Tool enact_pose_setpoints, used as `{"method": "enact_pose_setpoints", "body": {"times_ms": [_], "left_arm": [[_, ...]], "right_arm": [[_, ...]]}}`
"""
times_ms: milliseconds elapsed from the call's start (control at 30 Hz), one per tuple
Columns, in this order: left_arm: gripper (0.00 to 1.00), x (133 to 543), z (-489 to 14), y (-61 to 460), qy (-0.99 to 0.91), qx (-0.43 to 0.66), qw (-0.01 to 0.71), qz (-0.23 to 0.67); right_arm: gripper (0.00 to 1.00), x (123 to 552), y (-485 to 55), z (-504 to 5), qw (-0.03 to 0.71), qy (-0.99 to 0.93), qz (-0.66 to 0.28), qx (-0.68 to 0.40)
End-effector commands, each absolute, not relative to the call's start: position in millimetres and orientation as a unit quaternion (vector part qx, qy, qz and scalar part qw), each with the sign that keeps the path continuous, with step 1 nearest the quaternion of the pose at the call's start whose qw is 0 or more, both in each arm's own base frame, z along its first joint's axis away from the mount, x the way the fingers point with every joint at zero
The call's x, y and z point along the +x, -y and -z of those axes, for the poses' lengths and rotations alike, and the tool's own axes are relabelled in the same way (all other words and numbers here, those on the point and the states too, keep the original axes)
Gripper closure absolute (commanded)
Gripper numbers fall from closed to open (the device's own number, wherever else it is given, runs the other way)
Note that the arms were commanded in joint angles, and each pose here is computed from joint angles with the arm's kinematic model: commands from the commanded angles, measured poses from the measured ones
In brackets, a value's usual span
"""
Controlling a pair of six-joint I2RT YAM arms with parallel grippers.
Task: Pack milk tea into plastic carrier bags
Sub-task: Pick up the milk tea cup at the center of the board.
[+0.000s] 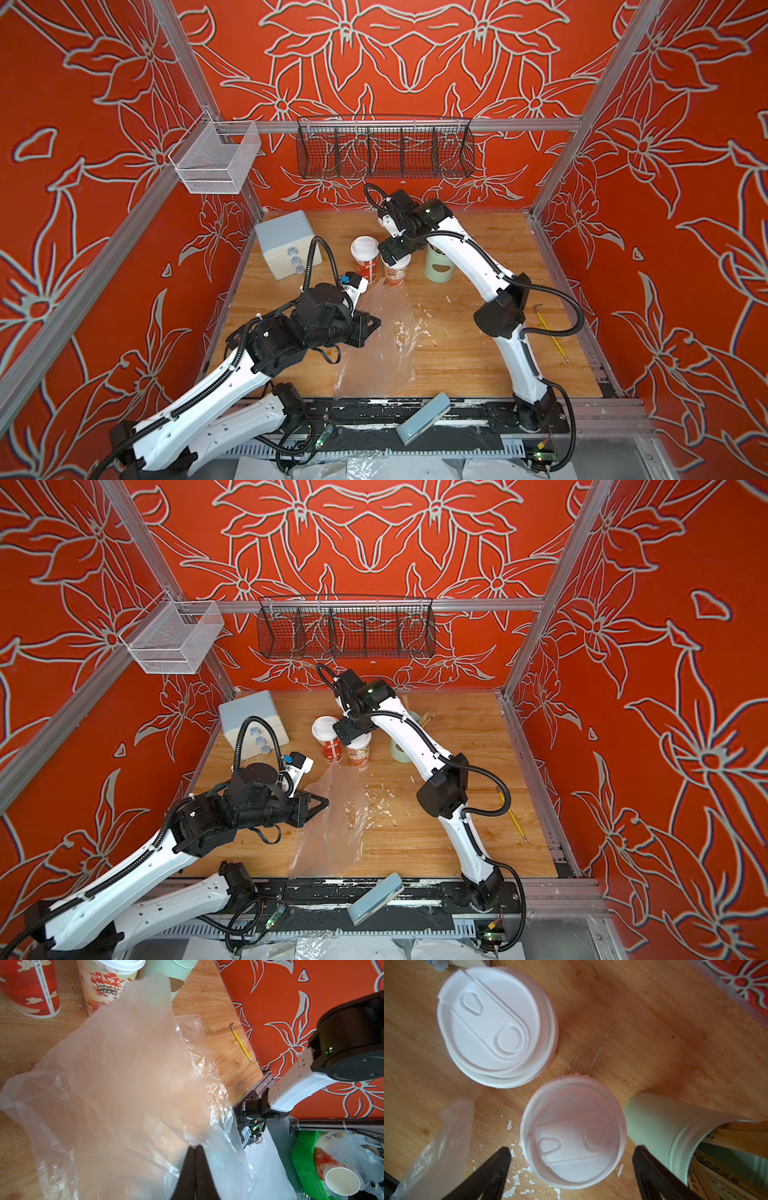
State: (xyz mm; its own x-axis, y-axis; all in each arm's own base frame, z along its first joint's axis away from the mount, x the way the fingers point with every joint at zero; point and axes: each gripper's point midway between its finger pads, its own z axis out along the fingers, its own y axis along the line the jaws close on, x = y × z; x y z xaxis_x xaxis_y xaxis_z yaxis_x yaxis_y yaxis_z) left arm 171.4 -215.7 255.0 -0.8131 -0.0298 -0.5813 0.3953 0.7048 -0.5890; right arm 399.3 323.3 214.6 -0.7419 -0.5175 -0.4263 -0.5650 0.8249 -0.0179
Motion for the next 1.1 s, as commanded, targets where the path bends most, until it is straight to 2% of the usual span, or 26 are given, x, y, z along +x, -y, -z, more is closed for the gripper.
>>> {"method": "enact_pose_setpoints", "body": {"times_ms": [0, 467, 867, 1067], "left_arm": [[1.00, 175, -257, 213, -0.875, 0.095, 0.298, 0.370], [1.00, 175, -260, 212, -0.872, 0.096, 0.304, 0.371], [1.00, 175, -260, 212, -0.871, 0.096, 0.305, 0.373], [1.00, 175, -258, 211, -0.871, 0.094, 0.306, 0.373]], "right_arm": [[0.06, 396, -321, -208, 0.194, -0.936, -0.054, -0.289], [0.07, 401, -323, -198, 0.189, -0.938, -0.054, -0.285], [0.16, 401, -326, -192, 0.183, -0.940, -0.060, -0.282], [0.16, 401, -326, -199, 0.191, -0.939, -0.063, -0.280]]}}
